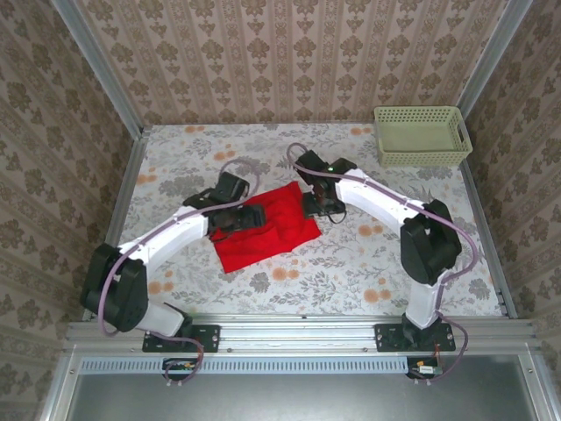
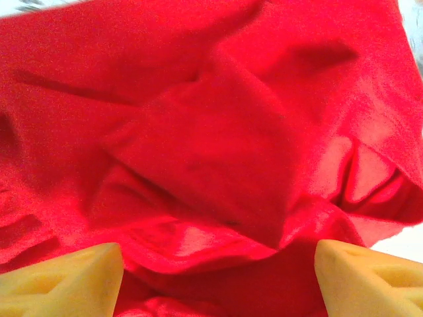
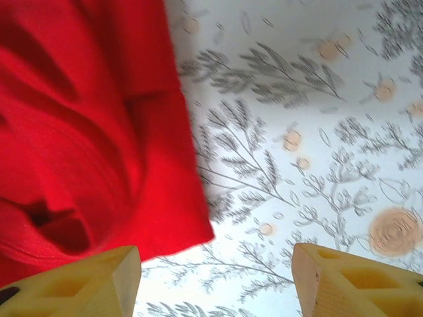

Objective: Fold the inside-out t-shirt

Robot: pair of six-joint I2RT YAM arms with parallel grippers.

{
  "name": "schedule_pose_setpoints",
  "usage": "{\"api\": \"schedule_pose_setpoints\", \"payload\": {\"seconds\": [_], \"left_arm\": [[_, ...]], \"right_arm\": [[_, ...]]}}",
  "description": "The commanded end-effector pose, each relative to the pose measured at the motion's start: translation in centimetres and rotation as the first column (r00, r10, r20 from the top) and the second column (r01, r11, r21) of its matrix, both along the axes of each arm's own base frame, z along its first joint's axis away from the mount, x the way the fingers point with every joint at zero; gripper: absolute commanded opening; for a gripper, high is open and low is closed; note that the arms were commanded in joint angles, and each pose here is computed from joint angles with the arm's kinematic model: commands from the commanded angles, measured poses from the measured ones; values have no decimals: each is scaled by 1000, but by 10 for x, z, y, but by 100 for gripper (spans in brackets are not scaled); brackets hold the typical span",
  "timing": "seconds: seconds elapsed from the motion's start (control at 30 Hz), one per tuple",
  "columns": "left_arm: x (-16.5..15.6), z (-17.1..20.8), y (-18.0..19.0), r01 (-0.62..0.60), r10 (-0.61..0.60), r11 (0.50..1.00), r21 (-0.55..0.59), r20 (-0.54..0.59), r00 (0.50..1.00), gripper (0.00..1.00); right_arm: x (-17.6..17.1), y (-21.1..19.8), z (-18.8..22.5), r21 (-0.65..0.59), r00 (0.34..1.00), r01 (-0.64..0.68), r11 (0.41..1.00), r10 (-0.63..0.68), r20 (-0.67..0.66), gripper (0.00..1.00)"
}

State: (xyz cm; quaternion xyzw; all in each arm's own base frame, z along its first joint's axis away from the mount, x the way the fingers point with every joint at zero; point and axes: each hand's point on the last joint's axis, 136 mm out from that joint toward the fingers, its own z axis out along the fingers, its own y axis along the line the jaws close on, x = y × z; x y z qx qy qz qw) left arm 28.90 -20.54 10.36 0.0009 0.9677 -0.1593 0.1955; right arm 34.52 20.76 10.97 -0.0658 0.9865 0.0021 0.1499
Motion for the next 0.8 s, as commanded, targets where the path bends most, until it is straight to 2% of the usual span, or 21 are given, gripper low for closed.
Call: {"api": "schedule_pose_setpoints", "payload": {"seconds": [0.0,0.1,0.2,0.3,0.43,0.53,0.6,0.77], "left_arm": [[0,8,-11,63,-66,993,97,24,998,80],[3,-3,-11,68,-68,983,172,-5,998,80],[9,-20,-8,88,-77,967,238,-56,995,76],[18,-28,2,92,-67,938,333,-85,994,66],[34,-23,26,52,-29,920,388,-64,998,48],[48,-18,51,-10,24,921,389,-32,999,33],[57,-17,67,-46,60,932,360,-29,998,27],[81,-13,110,-155,164,935,320,-2,986,27]], "right_arm": [[4,4,25,96,994,23,995,-33,102,64],[-2,-1,21,91,995,29,995,-38,97,65],[-4,-4,23,95,993,35,995,-45,106,66],[-3,-3,30,109,991,37,993,-50,123,68],[-2,-3,37,115,989,33,993,-49,137,69],[-1,-2,34,114,990,31,993,-46,130,69],[-2,2,29,127,992,29,991,-44,115,69],[-3,17,19,144,995,17,989,-30,90,69]]}}
